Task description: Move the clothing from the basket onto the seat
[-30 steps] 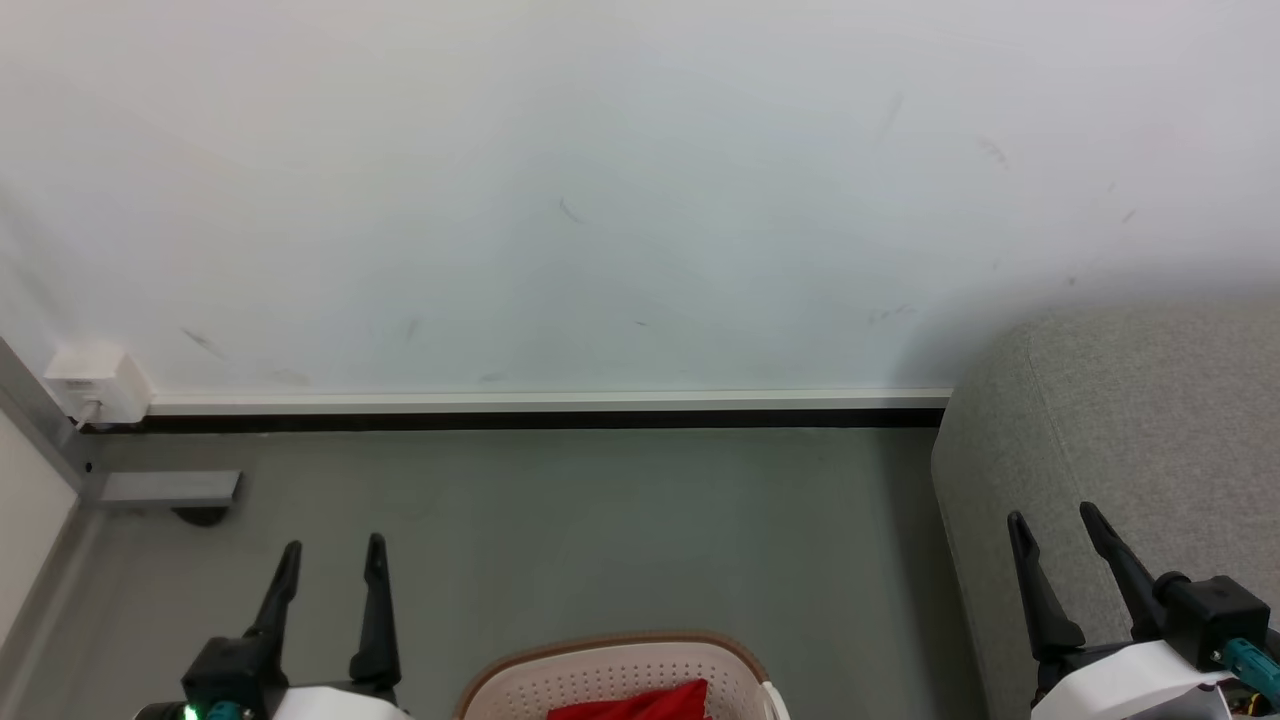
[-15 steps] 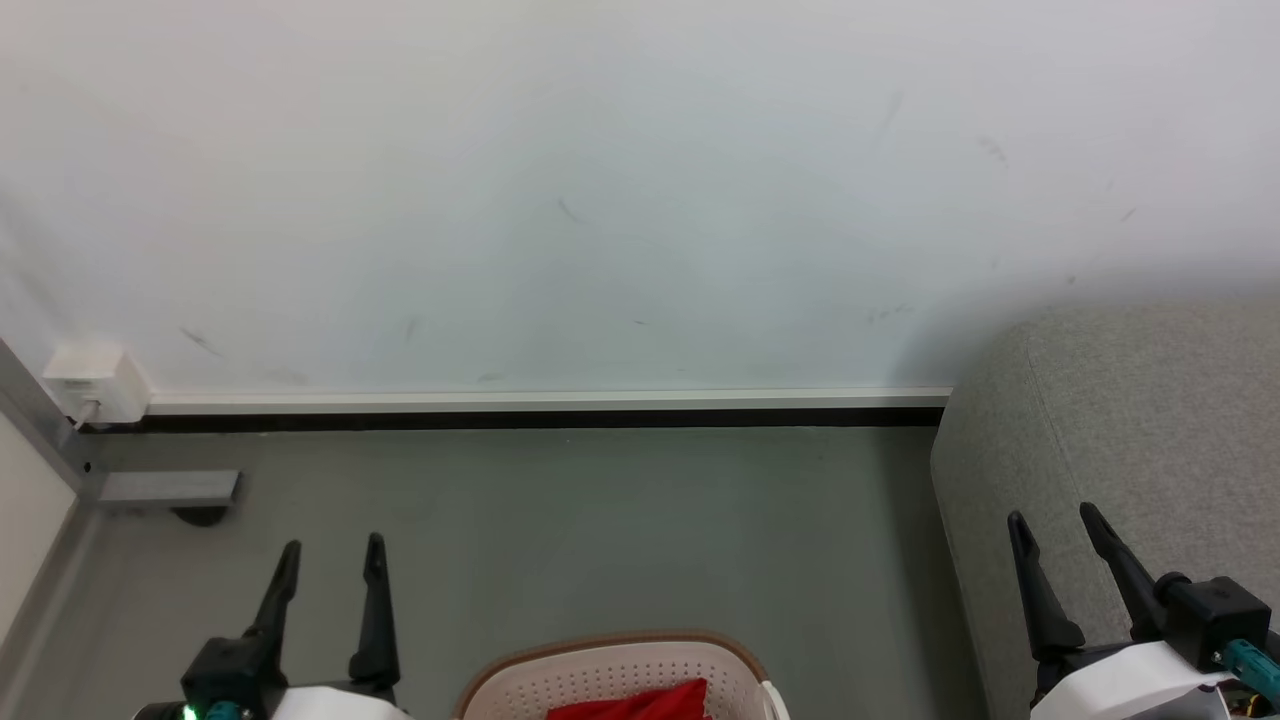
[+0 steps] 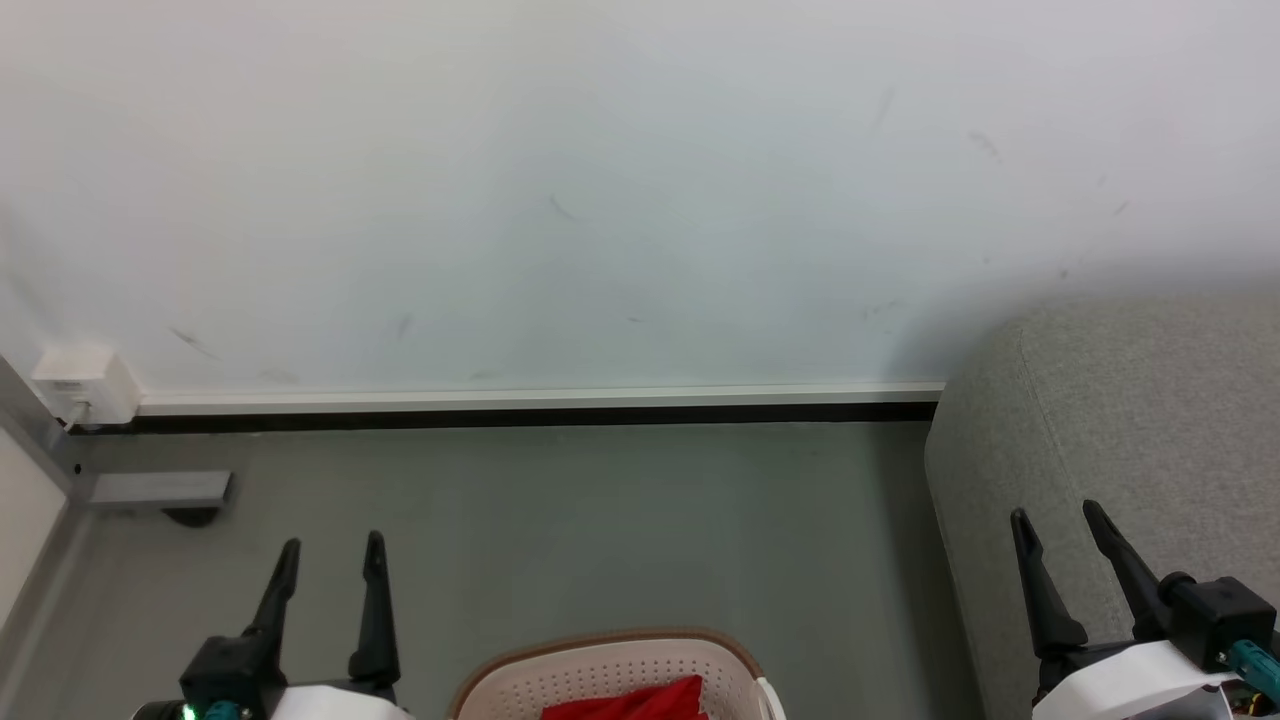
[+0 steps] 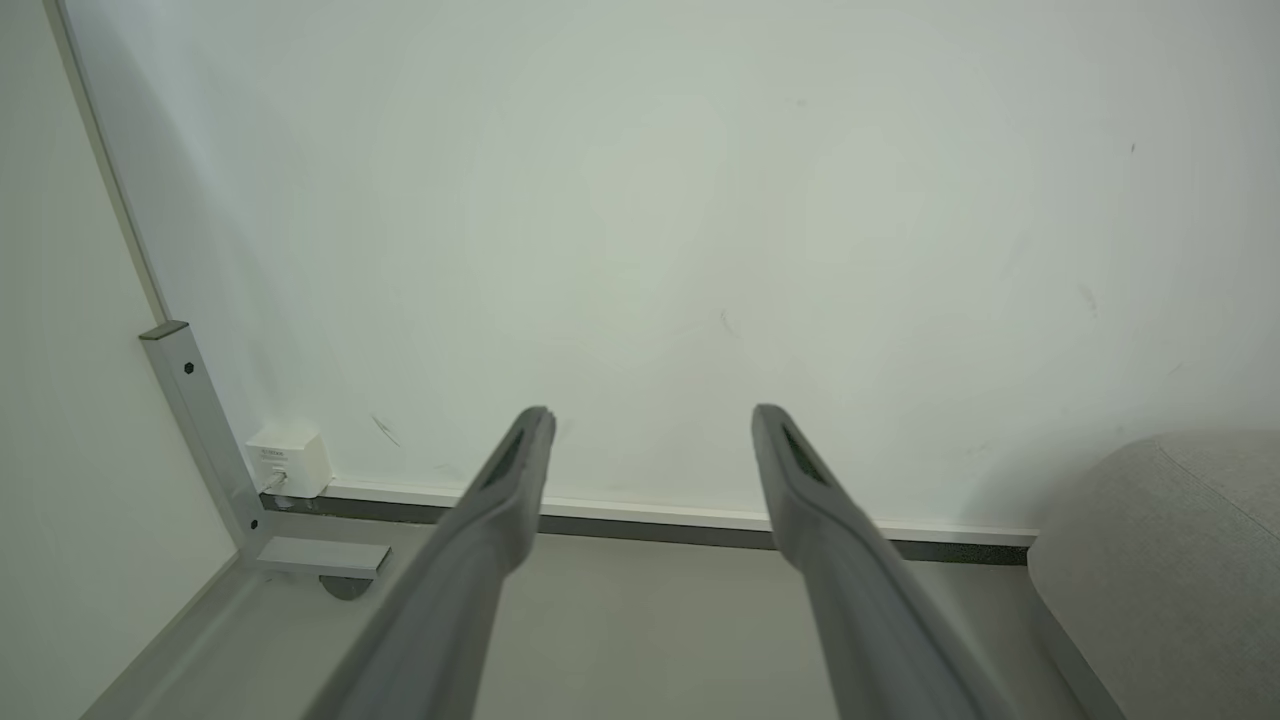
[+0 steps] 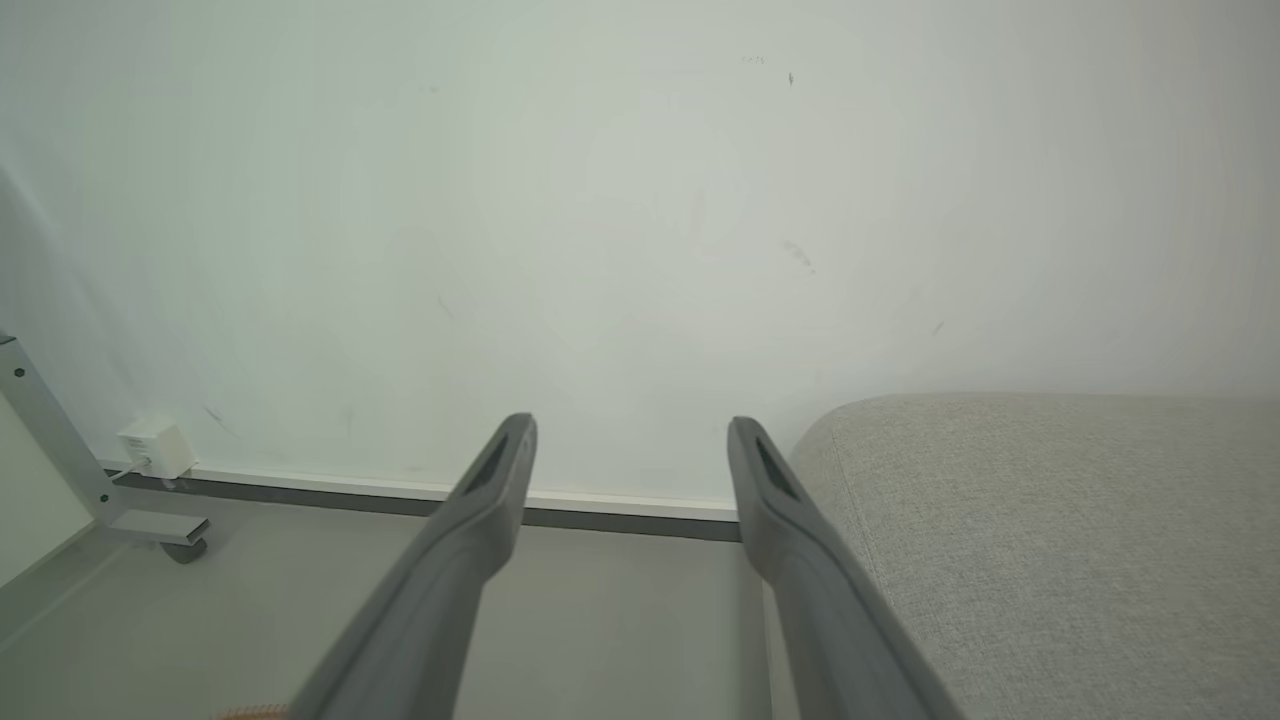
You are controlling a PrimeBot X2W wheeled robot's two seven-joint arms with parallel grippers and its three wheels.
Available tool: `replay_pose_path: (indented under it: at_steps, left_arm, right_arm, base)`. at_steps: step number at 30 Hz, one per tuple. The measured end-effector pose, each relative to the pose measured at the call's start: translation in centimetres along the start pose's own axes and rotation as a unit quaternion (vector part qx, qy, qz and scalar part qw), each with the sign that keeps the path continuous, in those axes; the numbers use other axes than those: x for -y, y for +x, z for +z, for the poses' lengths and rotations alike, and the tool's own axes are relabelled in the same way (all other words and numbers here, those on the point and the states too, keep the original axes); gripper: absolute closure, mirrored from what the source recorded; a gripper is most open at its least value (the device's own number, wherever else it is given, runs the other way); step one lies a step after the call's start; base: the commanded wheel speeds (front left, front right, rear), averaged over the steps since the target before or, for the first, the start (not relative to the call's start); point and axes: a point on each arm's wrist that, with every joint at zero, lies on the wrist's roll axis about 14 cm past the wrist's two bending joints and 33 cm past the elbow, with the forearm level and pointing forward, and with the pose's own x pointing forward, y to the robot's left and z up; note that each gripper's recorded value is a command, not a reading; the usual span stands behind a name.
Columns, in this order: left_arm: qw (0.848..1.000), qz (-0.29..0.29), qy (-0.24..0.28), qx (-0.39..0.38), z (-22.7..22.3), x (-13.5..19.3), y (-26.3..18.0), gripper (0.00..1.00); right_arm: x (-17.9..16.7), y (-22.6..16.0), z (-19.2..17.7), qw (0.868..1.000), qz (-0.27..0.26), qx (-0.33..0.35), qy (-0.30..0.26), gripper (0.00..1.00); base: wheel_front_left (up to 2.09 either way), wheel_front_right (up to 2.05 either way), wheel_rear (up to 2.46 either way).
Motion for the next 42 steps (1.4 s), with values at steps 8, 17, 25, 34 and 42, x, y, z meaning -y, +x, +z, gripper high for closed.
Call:
replay_pose_path:
  at_steps: [8, 17, 25, 34, 42]
  left_arm:
    - [1.000, -0.015, -0.007, -0.007, -0.6, 1.1, 0.6, 0.00]
    - [0.999, -0.041, -0.021, -0.027, -2.4, 3.2, 2.6, 0.00]
    - [0.995, -0.065, -0.035, -0.065, -5.8, 5.2, 5.0, 0.00]
    - [0.982, -0.109, -0.051, -0.146, -12.7, 8.1, 6.7, 0.00]
    - [0.951, -0.158, -0.053, -0.259, -21.1, 10.9, 5.3, 0.00]
  right_arm:
    - [0.9, -0.1, 0.4, 1.000, -0.011, 0.008, 0.001, 0.00]
    - [2.4, 0.8, 0.9, 0.999, -0.026, 0.021, 0.004, 0.00]
    - [3.7, 2.6, 0.7, 0.999, -0.037, 0.025, 0.003, 0.00]
    - [5.6, 5.3, 0.5, 0.998, -0.052, 0.034, 0.001, 0.00]
    - [7.1, 6.8, 0.4, 0.996, -0.070, 0.047, -0.002, 0.00]
  base:
    - [0.00, 0.00, 0.00]
    - [0.00, 0.00, 0.00]
    - [0.00, 0.00, 0.00]
    - [0.00, 0.00, 0.00]
    - [0.00, 0.00, 0.00]
